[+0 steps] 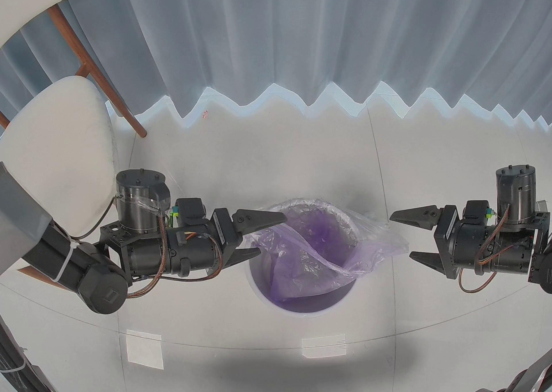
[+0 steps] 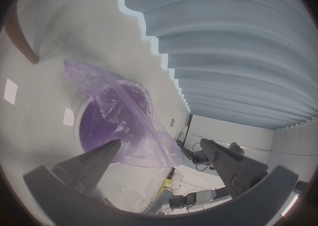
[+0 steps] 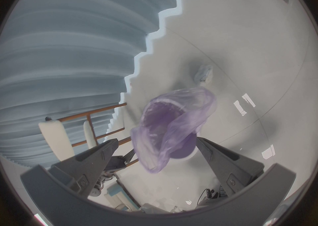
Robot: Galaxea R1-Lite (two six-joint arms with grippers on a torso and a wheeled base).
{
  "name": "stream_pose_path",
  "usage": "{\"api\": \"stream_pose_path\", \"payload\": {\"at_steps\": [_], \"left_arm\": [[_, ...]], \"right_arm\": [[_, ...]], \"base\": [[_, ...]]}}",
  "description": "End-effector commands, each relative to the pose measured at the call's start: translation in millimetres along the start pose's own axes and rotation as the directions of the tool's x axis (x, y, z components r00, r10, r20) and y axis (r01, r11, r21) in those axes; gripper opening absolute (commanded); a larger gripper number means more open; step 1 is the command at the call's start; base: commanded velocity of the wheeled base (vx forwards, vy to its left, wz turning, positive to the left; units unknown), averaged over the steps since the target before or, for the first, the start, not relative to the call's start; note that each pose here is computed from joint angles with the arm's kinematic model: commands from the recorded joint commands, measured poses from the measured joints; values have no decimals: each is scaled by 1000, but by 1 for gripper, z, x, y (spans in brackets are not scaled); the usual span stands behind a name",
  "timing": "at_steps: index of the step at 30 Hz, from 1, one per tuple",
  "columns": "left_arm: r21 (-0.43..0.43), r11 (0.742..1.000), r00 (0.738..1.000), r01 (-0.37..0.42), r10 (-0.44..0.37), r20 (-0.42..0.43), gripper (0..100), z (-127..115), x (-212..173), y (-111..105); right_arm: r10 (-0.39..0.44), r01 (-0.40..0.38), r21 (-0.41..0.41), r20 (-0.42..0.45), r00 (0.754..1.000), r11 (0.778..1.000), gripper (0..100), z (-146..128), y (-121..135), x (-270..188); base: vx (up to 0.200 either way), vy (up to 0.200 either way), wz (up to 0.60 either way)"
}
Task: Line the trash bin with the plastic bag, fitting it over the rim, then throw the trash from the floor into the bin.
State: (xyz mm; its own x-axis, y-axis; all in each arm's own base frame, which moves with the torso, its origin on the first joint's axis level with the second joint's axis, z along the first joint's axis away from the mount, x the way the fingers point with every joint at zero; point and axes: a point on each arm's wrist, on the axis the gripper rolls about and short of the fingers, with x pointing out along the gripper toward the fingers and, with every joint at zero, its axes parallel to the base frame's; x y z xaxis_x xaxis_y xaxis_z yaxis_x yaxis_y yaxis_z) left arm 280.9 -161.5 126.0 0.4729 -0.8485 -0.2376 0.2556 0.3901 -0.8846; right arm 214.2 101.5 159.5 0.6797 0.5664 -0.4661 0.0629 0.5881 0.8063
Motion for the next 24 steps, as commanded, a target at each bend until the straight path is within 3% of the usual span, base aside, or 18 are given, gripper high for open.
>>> {"api": "stream_pose_path", "payload": {"at_steps": [1, 7, 14, 24], "left_arm": [[-31, 999, 999, -18, 16, -42, 100, -7, 17, 11], [-107, 994, 999, -22, 17, -42, 100, -4, 34, 20], [-192, 978, 997, 82, -78, 28, 100, 6, 37, 16], [-205, 976, 998, 70, -67, 20, 100, 5, 41, 22]], "right_arm": [[54, -56, -26, -50, 997, 998, 100, -13, 14, -7], [23, -23, 7, -100, 995, 1000, 100, -21, 10, 7], [-31, 34, 15, -172, 985, 999, 100, -35, 2, 25], [-35, 41, 29, -174, 984, 999, 100, -37, -5, 42]], "base": [[0, 0, 0], [0, 0, 0], [0, 0, 0], [0, 0, 0]]}}
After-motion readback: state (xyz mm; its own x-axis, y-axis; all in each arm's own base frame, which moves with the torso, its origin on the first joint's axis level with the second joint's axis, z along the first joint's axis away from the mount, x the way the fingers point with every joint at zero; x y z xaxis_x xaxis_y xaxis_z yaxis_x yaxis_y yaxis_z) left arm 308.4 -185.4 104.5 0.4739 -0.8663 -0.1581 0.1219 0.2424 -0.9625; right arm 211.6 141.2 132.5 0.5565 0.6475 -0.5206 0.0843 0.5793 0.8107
